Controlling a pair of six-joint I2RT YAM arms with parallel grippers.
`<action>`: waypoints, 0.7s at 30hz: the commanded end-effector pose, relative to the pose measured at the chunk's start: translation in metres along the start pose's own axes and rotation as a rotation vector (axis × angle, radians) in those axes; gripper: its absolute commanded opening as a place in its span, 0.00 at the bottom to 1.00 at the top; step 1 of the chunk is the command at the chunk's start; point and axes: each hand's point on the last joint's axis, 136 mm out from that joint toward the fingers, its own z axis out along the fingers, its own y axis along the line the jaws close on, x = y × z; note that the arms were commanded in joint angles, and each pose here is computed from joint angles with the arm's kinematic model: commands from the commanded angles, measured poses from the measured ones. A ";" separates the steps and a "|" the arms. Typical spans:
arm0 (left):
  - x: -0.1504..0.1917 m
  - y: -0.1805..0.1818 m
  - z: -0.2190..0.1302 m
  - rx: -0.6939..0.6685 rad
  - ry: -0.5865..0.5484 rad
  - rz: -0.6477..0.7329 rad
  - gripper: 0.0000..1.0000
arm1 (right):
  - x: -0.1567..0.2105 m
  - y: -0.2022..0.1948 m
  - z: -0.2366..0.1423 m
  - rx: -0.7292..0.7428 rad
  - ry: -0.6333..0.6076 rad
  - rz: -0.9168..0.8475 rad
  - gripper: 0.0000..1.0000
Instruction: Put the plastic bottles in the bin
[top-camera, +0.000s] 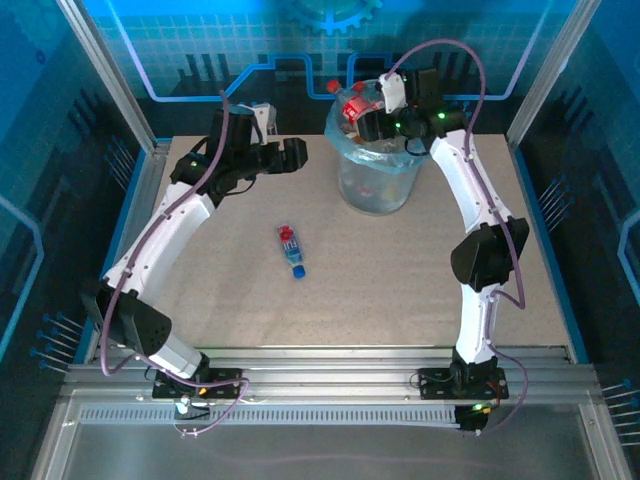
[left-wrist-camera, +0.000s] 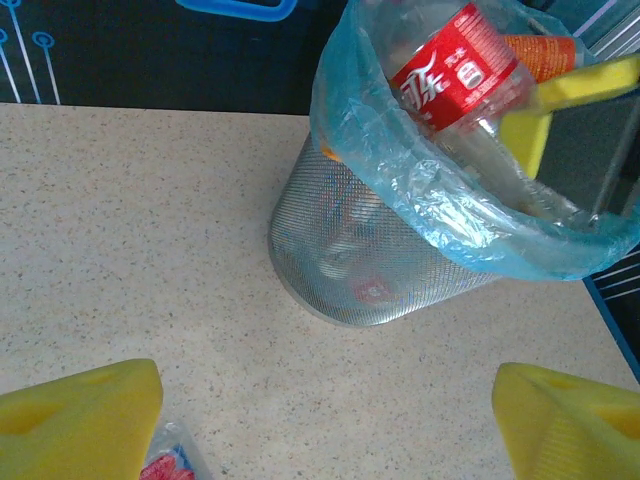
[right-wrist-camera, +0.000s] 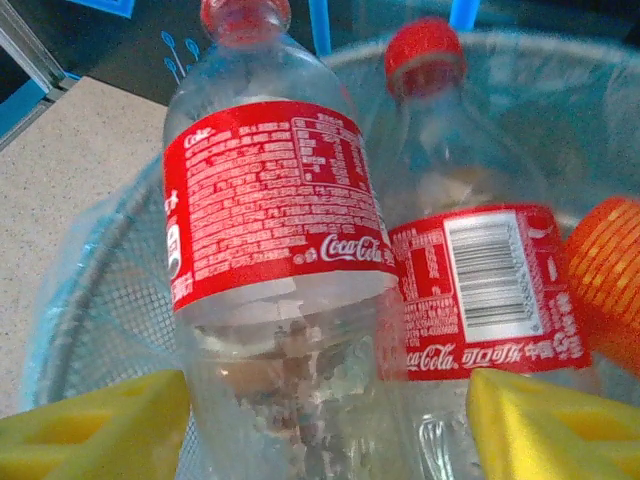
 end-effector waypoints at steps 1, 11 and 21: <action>-0.008 0.002 -0.015 -0.010 -0.040 0.002 0.87 | -0.012 0.001 -0.023 -0.010 -0.055 0.007 0.78; -0.005 0.006 -0.017 -0.021 -0.043 -0.003 0.88 | 0.000 -0.002 -0.012 -0.008 -0.036 -0.003 0.61; -0.004 0.007 -0.017 -0.028 -0.038 0.000 0.88 | 0.068 -0.012 0.042 -0.037 0.084 0.014 0.56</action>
